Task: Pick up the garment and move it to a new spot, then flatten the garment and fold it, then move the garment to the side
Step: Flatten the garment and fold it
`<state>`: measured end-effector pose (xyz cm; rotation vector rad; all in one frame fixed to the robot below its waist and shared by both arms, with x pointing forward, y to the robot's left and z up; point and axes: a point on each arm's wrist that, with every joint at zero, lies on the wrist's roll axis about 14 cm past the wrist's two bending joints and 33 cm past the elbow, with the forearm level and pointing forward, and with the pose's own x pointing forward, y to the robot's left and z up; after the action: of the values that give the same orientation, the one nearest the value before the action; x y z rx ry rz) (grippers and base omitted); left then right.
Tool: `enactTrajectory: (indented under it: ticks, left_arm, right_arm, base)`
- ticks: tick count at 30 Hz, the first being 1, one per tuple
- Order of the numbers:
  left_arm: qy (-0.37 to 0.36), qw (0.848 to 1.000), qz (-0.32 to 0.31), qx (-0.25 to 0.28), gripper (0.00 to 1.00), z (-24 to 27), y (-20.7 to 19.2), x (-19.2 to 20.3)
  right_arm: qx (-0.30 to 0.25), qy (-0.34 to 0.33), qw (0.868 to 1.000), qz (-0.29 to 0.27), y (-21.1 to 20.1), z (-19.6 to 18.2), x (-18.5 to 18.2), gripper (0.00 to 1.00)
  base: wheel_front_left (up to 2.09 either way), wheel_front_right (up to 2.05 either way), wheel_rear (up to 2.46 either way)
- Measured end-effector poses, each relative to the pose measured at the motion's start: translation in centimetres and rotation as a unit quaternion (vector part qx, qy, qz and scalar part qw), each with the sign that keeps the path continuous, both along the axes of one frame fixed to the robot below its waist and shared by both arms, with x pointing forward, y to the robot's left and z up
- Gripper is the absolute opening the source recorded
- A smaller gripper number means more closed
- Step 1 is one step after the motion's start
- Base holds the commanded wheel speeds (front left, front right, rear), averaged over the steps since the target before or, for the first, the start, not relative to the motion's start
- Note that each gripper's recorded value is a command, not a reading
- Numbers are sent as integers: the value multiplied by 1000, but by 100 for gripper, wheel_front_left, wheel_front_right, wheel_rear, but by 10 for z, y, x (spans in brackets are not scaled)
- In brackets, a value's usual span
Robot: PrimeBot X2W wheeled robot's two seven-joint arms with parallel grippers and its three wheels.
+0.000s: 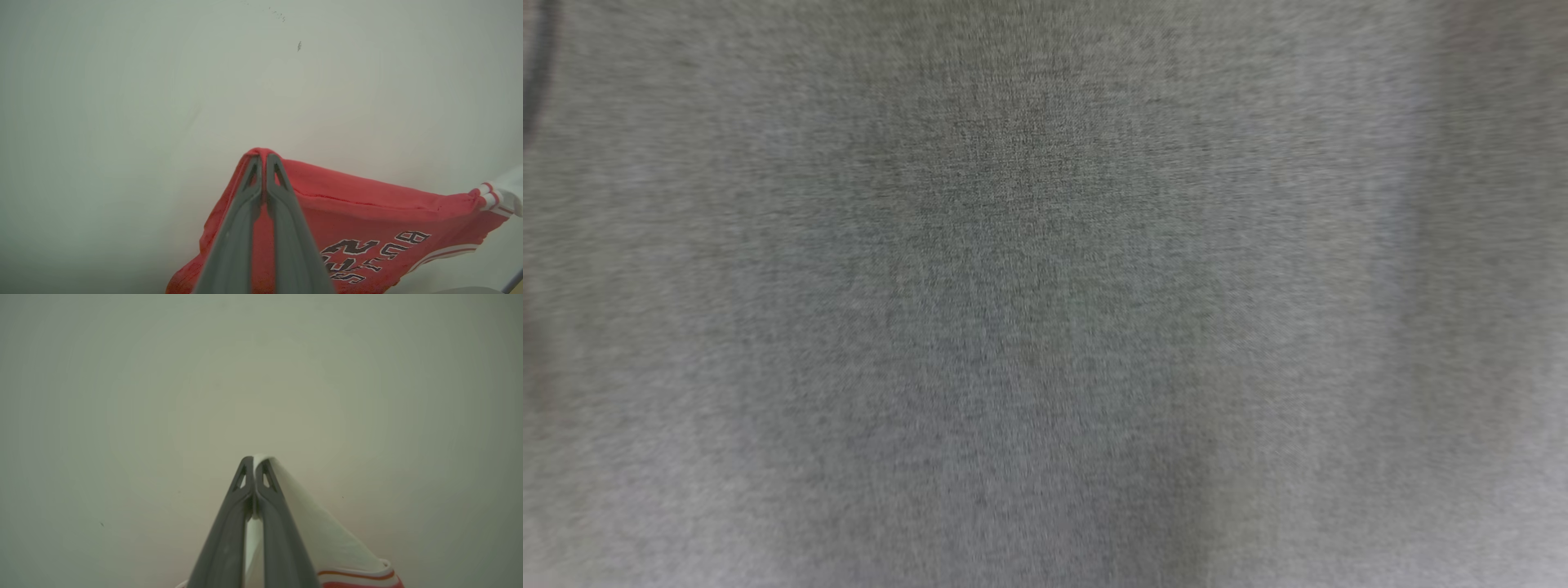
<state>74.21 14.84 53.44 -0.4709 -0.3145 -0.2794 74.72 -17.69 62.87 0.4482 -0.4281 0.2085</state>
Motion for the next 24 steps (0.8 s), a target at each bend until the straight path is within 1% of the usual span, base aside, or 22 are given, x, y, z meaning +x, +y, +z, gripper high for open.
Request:
enactTrajectory:
  ticks: [5,10,11,12,15,19,24]
  left_arm:
    - [53,998,-28,13,0,-11,-7,-28]
    - [110,993,-48,15,0,-18,-13,-61]
    - [121,991,-51,17,0,-19,-15,-68]
    - [121,991,-51,17,0,-19,-15,-68]
    - [150,986,-64,19,0,-23,-19,-92]
    - [190,979,-76,19,0,-31,-24,-129]
    - [216,974,-70,5,0,-36,-25,-172]
  right_arm:
    - [-6,84,996,16,-12,-24,-27,0]
    - [-13,173,984,31,-18,-49,-64,0]
    - [-11,186,982,32,-19,-51,-72,0]
    - [-11,186,982,32,-19,-51,-72,0]
    - [-20,230,972,43,-17,-58,-99,0]
    - [-33,288,955,57,-15,-68,-141,0]
    - [-55,347,935,54,-24,-75,-198,0]
  base:
    - [0,0,0]
    - [0,0,0]
    - [0,0,0]
    - [0,0,0]
    - [0,0,0]
    - [0,0,0]
    - [0,0,0]
